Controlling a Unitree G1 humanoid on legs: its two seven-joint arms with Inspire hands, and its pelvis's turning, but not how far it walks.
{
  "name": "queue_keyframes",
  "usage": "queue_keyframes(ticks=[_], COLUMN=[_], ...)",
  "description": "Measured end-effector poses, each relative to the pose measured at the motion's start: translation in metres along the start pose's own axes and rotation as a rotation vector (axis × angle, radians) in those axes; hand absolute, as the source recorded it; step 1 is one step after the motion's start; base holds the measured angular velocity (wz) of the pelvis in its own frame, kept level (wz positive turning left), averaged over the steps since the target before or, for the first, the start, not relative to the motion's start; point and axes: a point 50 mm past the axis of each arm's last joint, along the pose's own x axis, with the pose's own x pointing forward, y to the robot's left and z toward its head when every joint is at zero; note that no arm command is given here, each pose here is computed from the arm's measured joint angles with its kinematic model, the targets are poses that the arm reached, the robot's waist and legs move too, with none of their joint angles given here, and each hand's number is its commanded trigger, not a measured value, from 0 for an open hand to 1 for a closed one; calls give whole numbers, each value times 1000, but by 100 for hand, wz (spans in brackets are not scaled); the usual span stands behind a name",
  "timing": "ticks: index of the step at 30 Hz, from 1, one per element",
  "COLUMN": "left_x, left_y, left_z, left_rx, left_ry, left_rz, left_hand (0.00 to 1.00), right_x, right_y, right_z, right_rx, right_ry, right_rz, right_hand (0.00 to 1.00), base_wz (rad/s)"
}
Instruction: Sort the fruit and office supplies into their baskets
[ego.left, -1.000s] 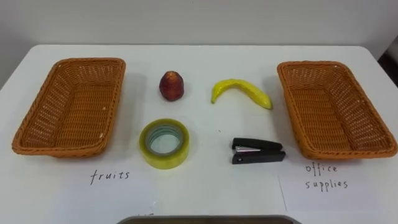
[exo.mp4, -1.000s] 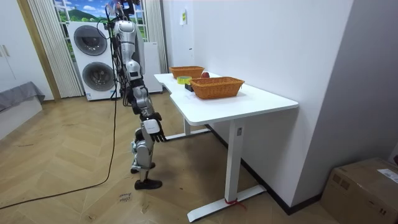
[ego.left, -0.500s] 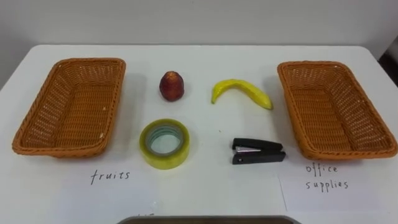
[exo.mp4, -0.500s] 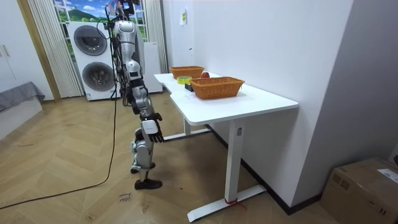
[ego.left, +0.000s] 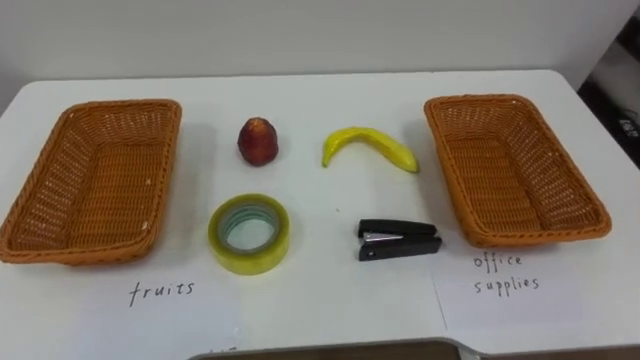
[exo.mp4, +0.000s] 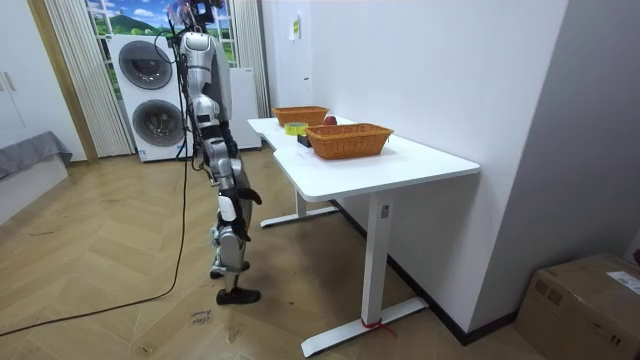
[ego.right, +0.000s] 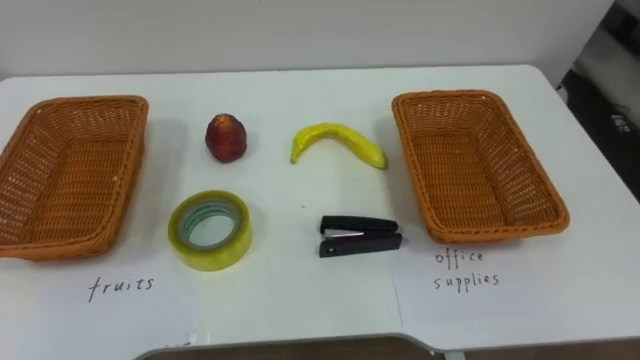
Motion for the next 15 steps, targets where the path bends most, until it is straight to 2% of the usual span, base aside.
queue_keyframes(ticks=[7,15], left_x=[-1,-1], left_y=[3,4], left_z=[0,1], left_rx=[17,15], left_ry=[-12,-22], left_rz=[34,45], left_hand=[0,0], right_x=[-2,-16], right_y=[13,34], right_z=[34,81], right_rx=[116,215], right_ry=[-127,-315], right_rz=[-2,-20], right_hand=[0,0], base_wz=[-1,-4])
